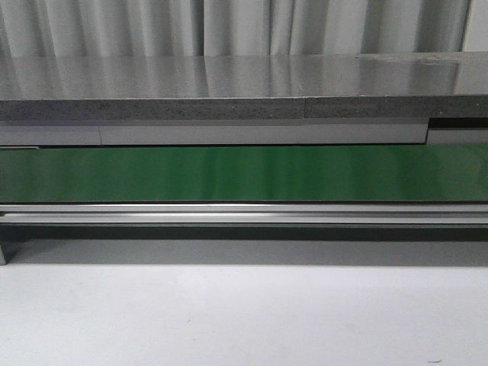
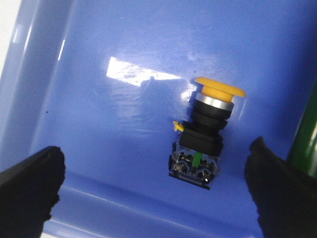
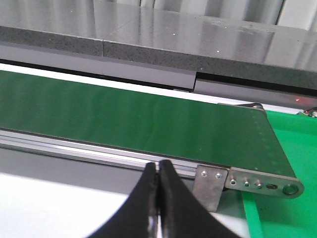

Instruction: Move button from left to right

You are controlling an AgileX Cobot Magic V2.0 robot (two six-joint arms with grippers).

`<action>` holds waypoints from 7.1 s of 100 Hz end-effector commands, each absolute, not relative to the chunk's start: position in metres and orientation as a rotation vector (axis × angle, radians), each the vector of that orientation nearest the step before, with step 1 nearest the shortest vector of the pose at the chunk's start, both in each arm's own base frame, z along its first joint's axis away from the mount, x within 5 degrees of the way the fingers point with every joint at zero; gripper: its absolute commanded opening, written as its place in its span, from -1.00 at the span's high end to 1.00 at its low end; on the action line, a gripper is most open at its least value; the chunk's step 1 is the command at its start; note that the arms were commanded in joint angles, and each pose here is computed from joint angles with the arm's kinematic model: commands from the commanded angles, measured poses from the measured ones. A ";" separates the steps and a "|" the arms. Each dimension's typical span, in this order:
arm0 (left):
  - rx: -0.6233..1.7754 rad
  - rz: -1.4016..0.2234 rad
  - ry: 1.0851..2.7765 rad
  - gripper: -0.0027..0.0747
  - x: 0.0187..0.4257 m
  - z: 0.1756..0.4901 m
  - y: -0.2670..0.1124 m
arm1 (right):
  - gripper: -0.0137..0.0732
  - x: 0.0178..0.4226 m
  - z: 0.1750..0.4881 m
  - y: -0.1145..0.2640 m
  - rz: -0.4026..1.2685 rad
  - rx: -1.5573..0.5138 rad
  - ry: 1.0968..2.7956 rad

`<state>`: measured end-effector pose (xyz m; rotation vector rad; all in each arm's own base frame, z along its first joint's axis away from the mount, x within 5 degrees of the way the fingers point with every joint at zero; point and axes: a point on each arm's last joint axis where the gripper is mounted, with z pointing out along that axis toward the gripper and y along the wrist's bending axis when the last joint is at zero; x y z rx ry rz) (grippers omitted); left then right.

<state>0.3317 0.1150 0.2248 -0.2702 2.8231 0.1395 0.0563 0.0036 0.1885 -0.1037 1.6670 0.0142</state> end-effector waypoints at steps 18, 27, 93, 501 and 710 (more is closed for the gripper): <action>-0.252 0.094 2.744 -0.84 0.345 0.228 0.117 | 0.84 0.056 0.196 0.004 0.012 -0.109 1.578; -0.255 0.089 2.758 -0.84 0.348 0.221 0.117 | 0.84 0.056 0.196 0.004 0.012 -0.109 1.578; -0.272 0.046 2.841 -0.84 0.356 0.185 0.119 | 0.84 0.056 0.196 0.004 0.012 -0.109 1.578; 0.130 -0.065 1.648 -0.19 0.074 0.312 -0.010 | 0.84 0.056 0.196 0.004 0.012 -0.109 1.578; 0.089 -0.013 1.532 0.92 0.066 0.277 -0.005 | 0.84 0.052 0.236 0.005 0.075 -0.058 1.358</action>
